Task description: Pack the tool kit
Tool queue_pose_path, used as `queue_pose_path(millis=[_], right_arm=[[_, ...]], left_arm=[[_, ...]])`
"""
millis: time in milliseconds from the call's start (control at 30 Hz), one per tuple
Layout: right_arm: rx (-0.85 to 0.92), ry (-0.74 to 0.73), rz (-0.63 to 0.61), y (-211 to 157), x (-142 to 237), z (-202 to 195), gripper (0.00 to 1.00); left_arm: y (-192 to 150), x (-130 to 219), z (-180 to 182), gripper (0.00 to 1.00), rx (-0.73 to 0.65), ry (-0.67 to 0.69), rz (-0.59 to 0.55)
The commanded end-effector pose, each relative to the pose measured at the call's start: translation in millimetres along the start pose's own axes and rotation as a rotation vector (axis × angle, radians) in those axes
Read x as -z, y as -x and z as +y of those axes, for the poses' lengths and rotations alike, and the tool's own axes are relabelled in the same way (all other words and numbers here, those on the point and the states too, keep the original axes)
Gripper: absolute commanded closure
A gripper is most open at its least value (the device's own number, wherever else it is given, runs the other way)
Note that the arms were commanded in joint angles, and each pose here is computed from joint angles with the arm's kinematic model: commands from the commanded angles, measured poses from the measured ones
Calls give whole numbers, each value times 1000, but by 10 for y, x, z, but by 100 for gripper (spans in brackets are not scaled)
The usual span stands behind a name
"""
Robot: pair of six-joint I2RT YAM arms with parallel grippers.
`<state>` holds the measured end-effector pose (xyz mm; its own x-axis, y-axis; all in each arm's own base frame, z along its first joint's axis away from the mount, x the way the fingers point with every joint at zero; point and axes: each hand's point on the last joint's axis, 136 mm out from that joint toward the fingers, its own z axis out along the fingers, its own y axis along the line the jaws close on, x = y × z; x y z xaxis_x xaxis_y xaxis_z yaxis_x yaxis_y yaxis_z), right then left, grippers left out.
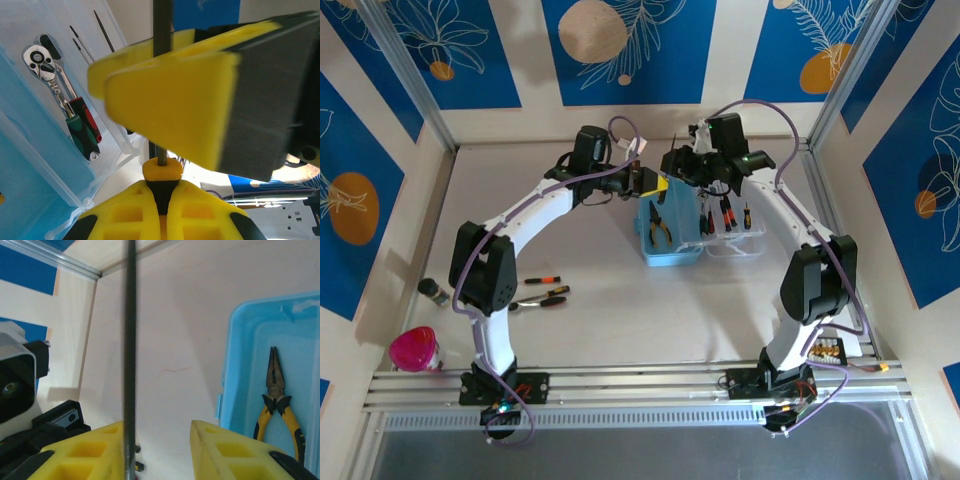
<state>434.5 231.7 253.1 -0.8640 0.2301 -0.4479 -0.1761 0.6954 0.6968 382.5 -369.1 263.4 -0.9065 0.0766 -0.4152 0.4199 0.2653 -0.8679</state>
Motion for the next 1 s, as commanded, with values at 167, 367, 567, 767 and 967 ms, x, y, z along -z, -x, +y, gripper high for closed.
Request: queue_pose_path(millis=[167,367,567,767,967], right_arm=[[30,-15,-8,3,117,65,100],[54,-85,-42,95,401,-147,100],[111,-322,-61,193,884,-670,100],[145,-605,-37,201,1211,-1256,100],[146,-730,13,107,1225,-1632,100]], left_arm=[[-4,35,-173,96,-68,-14,4],[30,222,100,25,-84,179,4],[136,872,653,0,-50,484,-29],[8,1491,1184,0,8,751,-22],[-232,1932,1687,0,91,973,18]])
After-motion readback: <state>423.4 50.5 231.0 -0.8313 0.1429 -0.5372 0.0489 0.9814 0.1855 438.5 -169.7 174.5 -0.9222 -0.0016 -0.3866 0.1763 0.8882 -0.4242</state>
